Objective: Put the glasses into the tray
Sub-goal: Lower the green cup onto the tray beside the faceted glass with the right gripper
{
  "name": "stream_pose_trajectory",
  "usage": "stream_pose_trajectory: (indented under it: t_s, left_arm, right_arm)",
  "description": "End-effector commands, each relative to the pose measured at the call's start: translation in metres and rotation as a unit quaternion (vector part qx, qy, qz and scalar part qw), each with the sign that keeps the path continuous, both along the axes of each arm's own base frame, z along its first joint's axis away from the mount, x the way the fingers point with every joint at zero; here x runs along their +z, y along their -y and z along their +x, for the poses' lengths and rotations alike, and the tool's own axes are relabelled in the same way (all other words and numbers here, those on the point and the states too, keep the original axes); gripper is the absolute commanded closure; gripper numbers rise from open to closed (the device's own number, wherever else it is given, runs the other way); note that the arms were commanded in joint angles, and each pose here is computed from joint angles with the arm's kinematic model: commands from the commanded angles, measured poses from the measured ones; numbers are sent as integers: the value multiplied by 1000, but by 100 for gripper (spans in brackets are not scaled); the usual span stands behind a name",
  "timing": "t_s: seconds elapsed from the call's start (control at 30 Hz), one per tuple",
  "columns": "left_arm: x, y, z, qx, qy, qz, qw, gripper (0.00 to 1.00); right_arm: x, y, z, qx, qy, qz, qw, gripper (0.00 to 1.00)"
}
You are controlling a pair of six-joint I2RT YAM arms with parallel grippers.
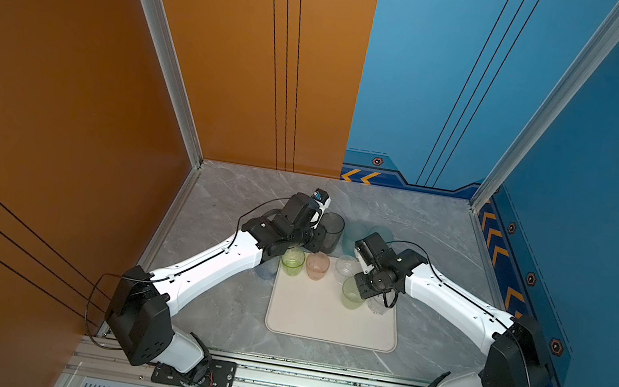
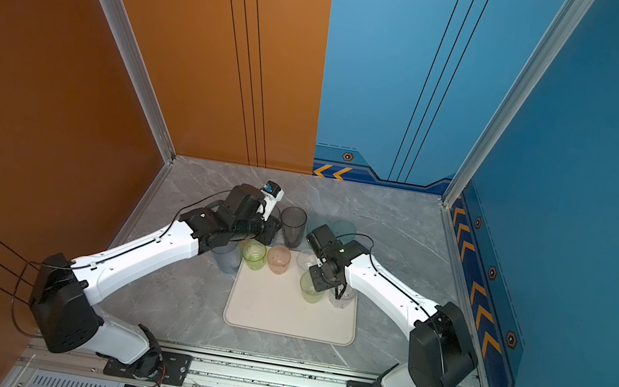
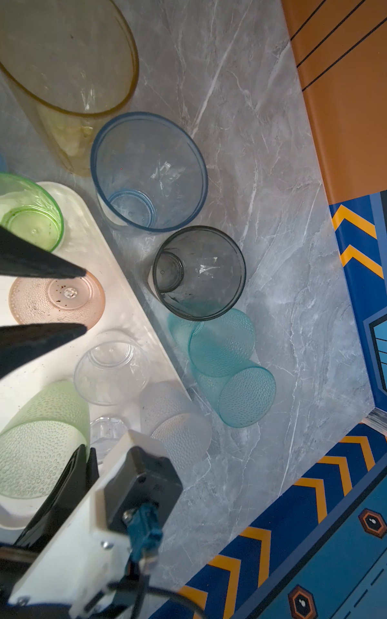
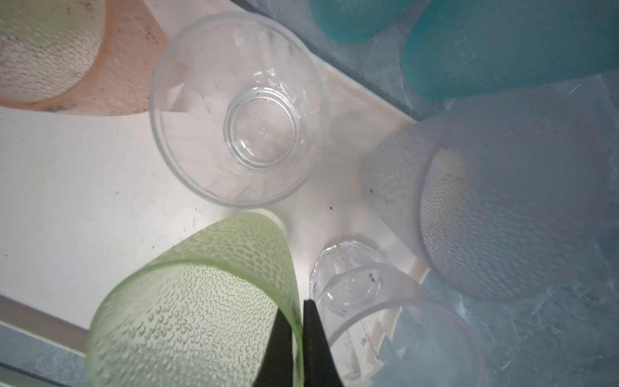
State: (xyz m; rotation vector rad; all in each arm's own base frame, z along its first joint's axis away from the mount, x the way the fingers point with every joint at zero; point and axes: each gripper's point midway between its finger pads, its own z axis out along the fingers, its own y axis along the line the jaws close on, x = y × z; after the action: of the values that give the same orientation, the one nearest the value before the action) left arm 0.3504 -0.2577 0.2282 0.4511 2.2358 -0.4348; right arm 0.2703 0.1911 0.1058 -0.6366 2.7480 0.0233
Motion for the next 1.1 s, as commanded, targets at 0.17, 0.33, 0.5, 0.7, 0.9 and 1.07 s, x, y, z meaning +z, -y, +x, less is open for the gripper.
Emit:
stream_pose_trajectory:
  t_s: [0.17,0.33,0.5,0.7,0.9,1.07]
  left_arm:
    - [-9,0,2,-4,-21,2,1000,75]
    - [-10,0,4,-4,-23,2,1000,75]
    - [-12,1,6,-5,-26,1,1000,75]
    - [-12,1,6,-7,-28,3,1000,74]
    - [-13,2,6,-8,-29,4,1000,74]
    - [-14,2,6,-8,-31,4,999,74]
  right_arm:
    - [-2,-3,17,-9,5,17,1000,100]
    - [-5,-1,23,-14,2,19,1000,100]
    - [-7,-1,27,-15,-1,20,1000,100]
    - [-9,1,27,-17,-5,19,1000,100]
    - [-8,3,22,-15,-11,19,1000,100]
    - [-8,9,19,-16,-15,9,1000,95]
